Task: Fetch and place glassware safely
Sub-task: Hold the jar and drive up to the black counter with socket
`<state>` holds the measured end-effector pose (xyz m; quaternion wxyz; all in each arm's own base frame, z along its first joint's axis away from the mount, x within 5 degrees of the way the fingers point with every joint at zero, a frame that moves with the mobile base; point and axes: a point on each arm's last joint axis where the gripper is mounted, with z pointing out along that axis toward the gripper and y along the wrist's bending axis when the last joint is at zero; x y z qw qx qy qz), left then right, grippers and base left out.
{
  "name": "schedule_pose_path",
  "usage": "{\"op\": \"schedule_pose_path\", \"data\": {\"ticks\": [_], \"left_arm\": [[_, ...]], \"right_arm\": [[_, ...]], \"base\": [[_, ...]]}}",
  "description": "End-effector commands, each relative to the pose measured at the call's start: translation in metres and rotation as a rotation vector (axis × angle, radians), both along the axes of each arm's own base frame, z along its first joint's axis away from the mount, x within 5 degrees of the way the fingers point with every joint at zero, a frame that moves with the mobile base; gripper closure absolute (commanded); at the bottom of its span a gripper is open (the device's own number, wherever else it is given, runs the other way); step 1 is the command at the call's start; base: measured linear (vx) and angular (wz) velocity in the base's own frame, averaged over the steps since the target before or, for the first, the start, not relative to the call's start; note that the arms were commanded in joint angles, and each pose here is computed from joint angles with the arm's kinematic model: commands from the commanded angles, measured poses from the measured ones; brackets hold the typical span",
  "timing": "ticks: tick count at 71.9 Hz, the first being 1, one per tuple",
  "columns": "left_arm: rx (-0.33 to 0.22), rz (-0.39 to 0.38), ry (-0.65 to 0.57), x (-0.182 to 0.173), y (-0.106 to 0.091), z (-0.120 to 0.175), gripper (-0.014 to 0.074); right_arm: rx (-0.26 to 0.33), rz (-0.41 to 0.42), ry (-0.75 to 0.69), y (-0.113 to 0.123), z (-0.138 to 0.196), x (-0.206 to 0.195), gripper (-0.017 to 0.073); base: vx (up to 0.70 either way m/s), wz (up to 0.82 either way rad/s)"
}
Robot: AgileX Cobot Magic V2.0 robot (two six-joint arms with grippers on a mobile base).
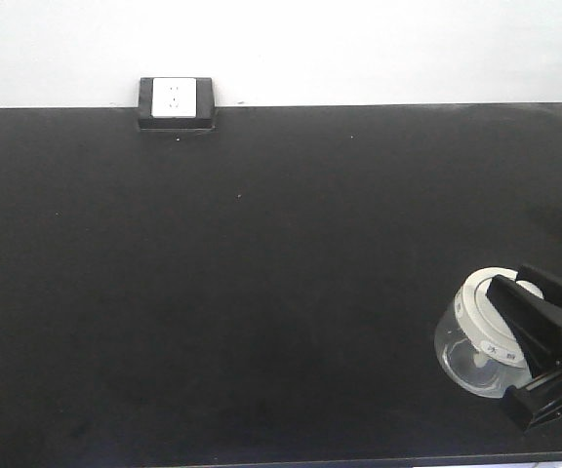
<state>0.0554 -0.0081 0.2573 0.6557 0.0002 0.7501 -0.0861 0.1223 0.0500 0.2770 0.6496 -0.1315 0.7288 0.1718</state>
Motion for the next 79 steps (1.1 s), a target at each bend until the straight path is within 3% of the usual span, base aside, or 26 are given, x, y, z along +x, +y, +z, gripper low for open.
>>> {"op": "schedule_pose_path", "data": {"ticks": [1, 79], "left_arm": [[-0.029, -0.004, -0.09, 0.0005, -0.0002, 0.0146, 0.0601], [-0.03, -0.004, -0.085, 0.0012, -0.0004, 0.0143, 0.0601]], "right_arm": [[0.039, 0.044, -0.064, 0.0039, 0.0149, -0.0008, 0.056], [0.034, 0.043, -0.045, 0.0047, 0.0126, 0.0024, 0.056]], "base": [[0.04, 0.05], [0.02, 0.02]]}}
